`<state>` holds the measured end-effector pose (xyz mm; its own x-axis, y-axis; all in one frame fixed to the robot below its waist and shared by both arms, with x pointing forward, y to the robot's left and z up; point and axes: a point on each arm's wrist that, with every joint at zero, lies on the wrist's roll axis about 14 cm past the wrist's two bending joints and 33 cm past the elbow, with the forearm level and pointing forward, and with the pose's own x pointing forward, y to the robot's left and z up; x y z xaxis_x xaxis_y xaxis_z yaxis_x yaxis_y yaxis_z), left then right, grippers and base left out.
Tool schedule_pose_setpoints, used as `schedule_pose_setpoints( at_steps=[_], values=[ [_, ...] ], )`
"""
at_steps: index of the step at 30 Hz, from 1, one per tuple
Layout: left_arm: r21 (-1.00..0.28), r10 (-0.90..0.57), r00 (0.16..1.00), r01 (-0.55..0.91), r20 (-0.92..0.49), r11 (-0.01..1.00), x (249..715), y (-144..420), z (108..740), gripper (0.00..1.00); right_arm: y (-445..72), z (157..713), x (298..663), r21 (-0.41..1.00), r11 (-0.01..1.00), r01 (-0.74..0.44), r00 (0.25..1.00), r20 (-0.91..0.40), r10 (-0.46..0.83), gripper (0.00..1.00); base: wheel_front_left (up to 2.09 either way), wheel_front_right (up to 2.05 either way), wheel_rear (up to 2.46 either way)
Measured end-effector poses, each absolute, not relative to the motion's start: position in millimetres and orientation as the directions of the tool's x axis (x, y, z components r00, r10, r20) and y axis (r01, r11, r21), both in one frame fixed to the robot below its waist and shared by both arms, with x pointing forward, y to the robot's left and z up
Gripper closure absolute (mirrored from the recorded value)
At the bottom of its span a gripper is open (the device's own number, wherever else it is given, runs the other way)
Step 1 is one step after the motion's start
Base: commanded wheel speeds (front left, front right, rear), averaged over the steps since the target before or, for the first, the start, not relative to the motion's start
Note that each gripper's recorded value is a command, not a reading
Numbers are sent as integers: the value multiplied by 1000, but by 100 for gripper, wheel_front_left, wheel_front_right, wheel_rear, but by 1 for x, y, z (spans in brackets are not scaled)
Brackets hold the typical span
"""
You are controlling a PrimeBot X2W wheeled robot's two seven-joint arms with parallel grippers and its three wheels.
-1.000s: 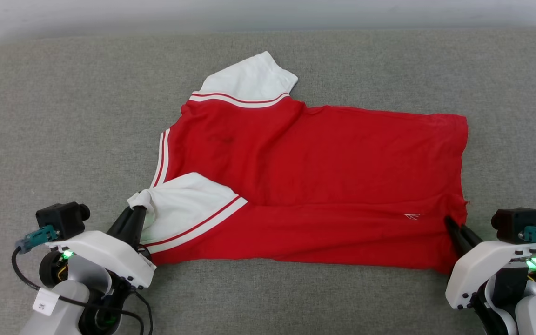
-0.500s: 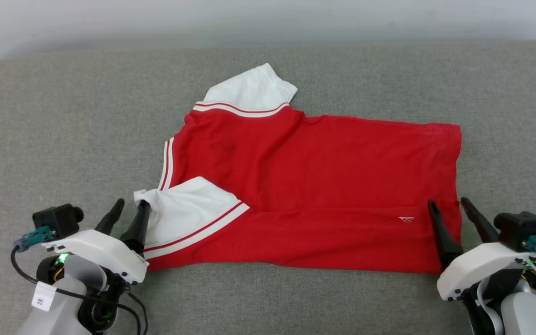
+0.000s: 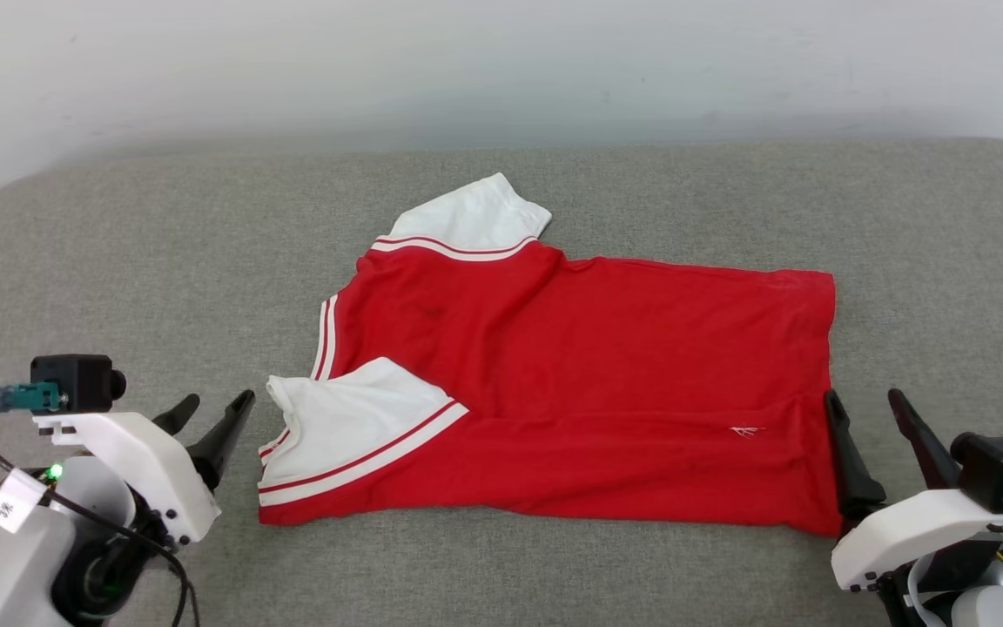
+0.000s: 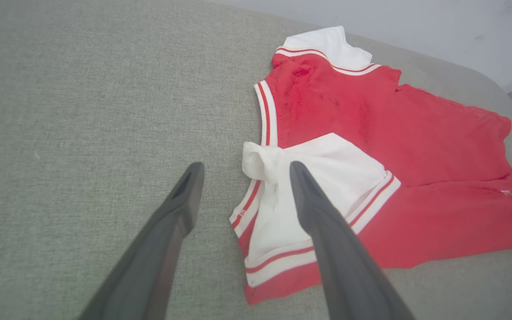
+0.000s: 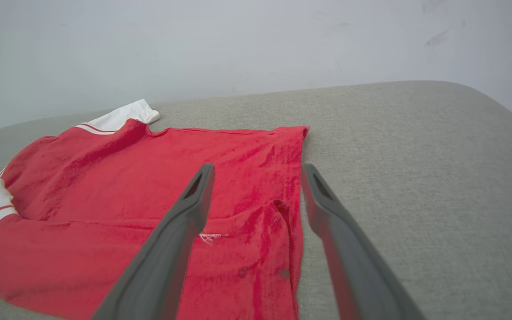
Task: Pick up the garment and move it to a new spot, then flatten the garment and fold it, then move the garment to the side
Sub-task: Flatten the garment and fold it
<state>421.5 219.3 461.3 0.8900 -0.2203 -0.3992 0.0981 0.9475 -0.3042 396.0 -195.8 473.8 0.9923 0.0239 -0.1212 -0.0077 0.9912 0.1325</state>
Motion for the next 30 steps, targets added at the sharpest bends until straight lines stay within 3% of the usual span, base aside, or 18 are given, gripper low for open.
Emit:
schedule_pose_setpoints(
  at_steps=[7,13,24,25,26,28,30],
  values=[
    [-313,-318,750,155,-580,937,400,210,456,0,-202,474,389,132,991,14,992,-129,3,0,0,0,0],
    [-353,-338,624,105,-704,930,384,200,427,0,-205,468,388,146,989,28,989,-150,-5,0,0,0,0],
    [-370,-381,413,110,-827,922,373,179,371,0,-224,446,387,154,983,95,974,-218,-60,0,0,0,0],
    [-367,-384,400,122,-832,922,372,178,369,16,-226,446,387,153,983,102,973,-221,-67,0,0,0,0],
    [-368,-387,389,125,-836,921,371,176,368,52,-228,446,387,152,982,108,972,-223,-72,0,0,0,0],
    [-369,-393,383,138,-836,919,371,175,367,100,-233,448,386,150,982,119,972,-220,-85,0,0,0,0],
    [-377,-402,385,143,-831,915,371,172,365,100,-238,448,386,148,980,135,968,-230,-99,0,0,0,0]
  ],
)
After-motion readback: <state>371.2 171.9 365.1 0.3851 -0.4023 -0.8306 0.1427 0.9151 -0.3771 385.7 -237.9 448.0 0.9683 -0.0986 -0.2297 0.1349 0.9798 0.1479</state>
